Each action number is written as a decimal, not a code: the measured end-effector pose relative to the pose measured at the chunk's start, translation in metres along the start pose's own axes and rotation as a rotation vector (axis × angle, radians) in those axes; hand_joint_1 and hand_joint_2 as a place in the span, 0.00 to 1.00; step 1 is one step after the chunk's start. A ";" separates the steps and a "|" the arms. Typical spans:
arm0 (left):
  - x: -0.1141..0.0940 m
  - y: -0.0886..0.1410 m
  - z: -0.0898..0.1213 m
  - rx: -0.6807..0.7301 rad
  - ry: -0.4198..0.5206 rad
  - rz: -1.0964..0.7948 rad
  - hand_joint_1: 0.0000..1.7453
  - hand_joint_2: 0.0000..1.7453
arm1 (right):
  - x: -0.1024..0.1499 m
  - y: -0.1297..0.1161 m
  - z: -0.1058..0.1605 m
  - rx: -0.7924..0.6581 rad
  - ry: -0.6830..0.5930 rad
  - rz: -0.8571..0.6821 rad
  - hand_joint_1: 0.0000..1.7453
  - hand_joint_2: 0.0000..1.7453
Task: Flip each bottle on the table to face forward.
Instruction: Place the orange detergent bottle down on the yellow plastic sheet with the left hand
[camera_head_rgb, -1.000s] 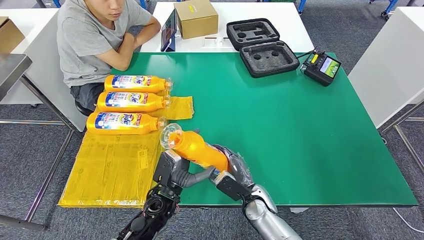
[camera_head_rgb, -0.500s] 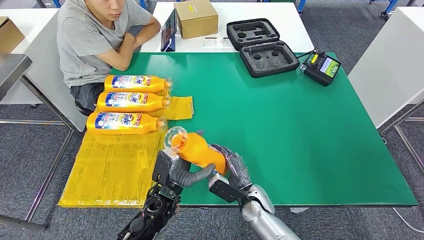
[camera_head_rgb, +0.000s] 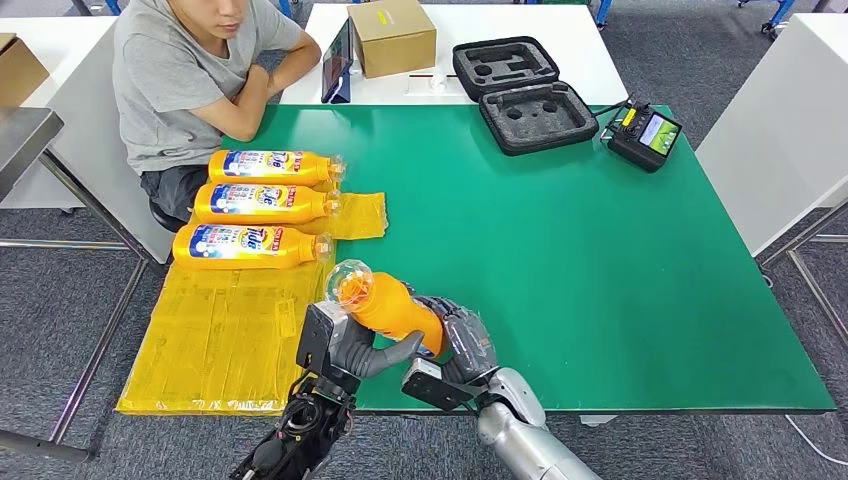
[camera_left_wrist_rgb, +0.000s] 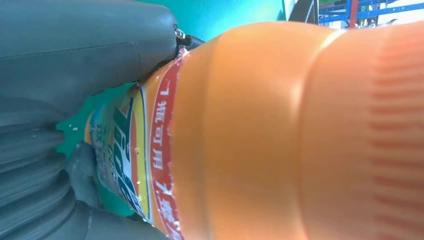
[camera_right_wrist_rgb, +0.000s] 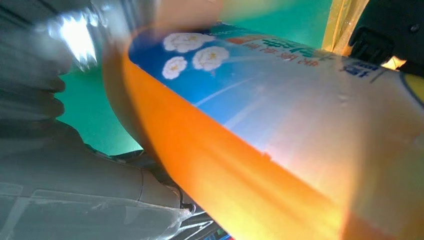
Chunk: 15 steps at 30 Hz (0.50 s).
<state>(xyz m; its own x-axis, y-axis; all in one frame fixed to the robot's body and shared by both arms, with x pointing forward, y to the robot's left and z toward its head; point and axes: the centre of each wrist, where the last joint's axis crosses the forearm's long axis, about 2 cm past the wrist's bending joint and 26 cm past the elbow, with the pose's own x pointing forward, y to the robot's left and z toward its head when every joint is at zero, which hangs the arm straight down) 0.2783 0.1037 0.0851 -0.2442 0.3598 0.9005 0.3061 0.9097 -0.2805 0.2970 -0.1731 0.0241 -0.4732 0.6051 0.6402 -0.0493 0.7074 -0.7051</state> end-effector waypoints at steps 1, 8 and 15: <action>0.000 0.000 0.000 0.000 0.001 0.001 1.00 1.00 | 0.000 0.001 0.000 0.002 0.001 0.000 0.94 1.00; -0.001 0.000 0.002 -0.002 0.003 0.005 1.00 1.00 | 0.001 0.003 0.000 0.010 0.007 -0.001 0.94 1.00; -0.001 0.000 0.002 -0.002 0.004 0.005 1.00 1.00 | 0.001 0.004 0.000 0.013 0.009 -0.001 0.94 1.00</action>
<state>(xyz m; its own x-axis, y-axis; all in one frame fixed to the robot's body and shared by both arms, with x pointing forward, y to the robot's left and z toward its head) 0.2769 0.1038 0.0838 -0.2387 0.3638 0.9004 0.3094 0.9073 -0.2846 0.2961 -0.1700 0.0222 -0.4653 0.6078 0.6435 -0.0613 0.7031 -0.7084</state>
